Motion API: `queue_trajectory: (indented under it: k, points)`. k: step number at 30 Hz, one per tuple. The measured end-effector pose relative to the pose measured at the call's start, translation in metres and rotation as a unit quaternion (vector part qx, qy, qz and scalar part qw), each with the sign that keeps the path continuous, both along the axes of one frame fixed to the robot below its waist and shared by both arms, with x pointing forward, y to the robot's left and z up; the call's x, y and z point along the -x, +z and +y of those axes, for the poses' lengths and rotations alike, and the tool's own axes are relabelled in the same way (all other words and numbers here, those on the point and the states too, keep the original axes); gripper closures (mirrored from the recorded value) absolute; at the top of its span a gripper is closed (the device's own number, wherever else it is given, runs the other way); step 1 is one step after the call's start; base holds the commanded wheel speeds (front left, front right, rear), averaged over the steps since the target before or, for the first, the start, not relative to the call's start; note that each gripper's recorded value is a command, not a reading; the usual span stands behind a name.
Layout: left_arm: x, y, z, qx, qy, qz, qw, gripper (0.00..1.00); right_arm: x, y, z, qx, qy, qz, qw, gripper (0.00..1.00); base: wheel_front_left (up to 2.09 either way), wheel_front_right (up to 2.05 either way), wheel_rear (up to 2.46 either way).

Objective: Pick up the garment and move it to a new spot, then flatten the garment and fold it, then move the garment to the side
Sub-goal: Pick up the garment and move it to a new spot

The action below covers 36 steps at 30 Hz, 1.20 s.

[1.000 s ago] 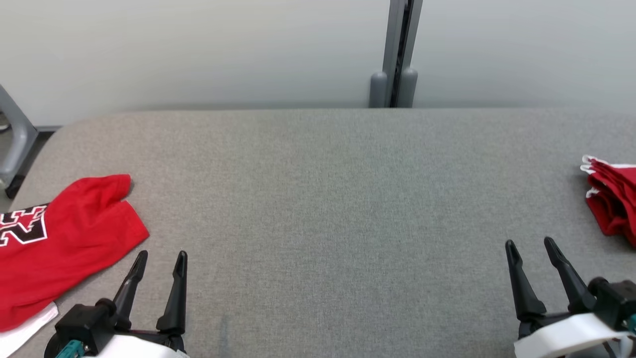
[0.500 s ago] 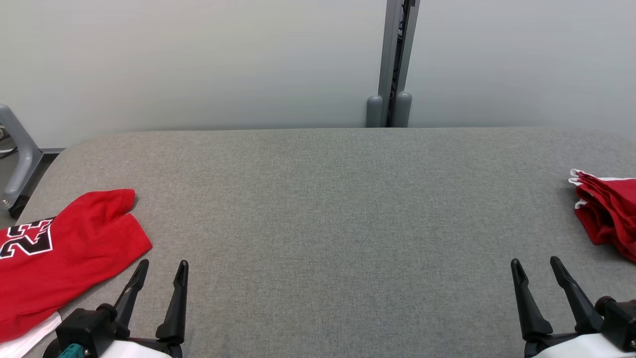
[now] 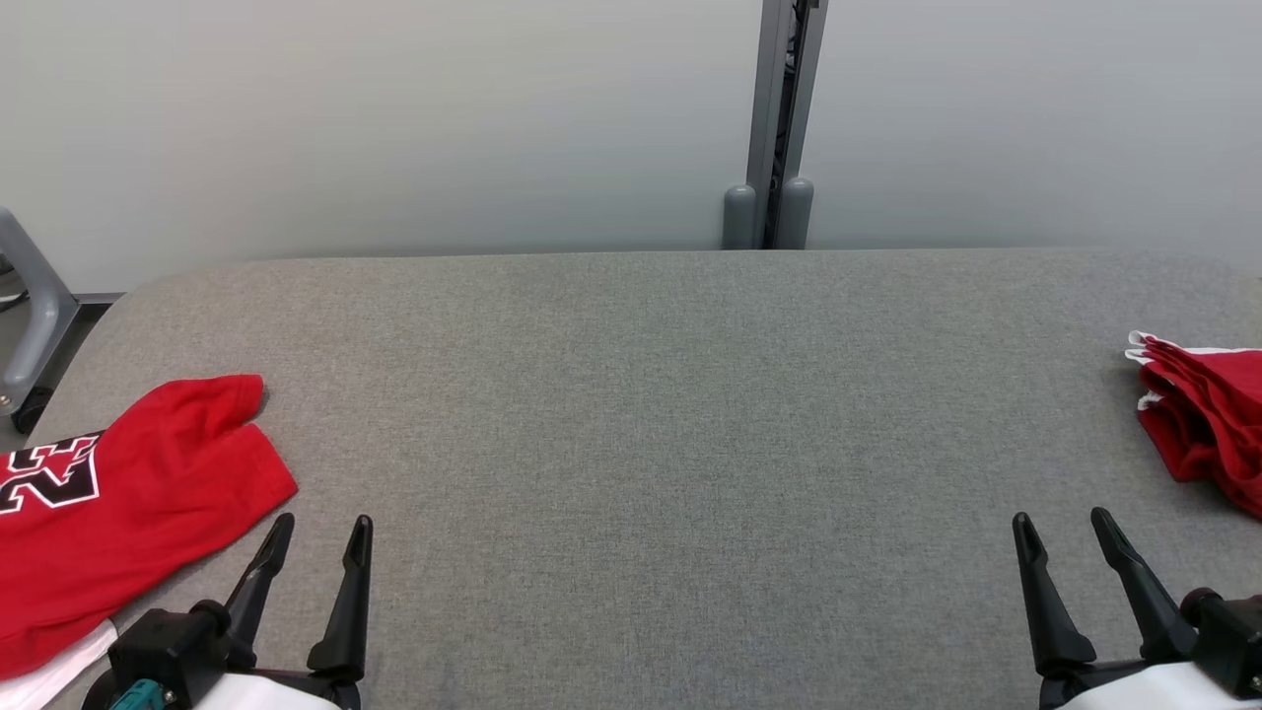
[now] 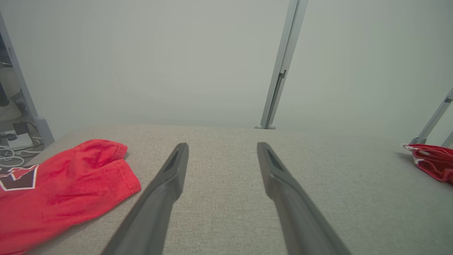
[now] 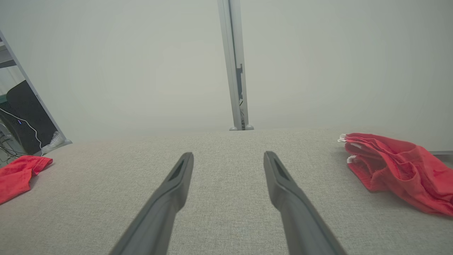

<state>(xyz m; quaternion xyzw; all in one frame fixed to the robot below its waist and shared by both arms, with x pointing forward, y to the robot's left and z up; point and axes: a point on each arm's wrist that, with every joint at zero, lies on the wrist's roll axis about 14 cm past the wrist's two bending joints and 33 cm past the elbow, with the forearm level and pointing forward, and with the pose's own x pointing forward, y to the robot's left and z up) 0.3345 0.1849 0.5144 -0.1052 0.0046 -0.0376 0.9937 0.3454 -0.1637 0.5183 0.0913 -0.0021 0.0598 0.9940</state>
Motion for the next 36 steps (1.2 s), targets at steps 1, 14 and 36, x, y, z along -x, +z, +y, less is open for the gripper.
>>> queue_trajectory:
  k: [1, 14, 36]
  points:
    - [0.000, 0.000, 0.000, 0.000, 0.000, 0.000, 1.000, 0.00, 0.000, 0.000, 0.000, 0.000, 0.000, 0.000, 1.000, 0.00, 0.00, 0.00, 0.00]
    - [0.003, -0.003, 0.006, 0.001, 0.012, 0.004, 1.000, 0.00, -0.004, 0.002, 0.005, 0.015, 0.009, -0.001, 1.000, 0.00, 0.00, 0.00, 0.00]
    - [0.072, 0.000, 0.123, -0.015, 0.220, -0.013, 0.975, 0.00, -0.047, 0.022, 0.137, 0.031, 0.208, -0.023, 0.977, 0.00, 0.00, 0.00, 0.00]
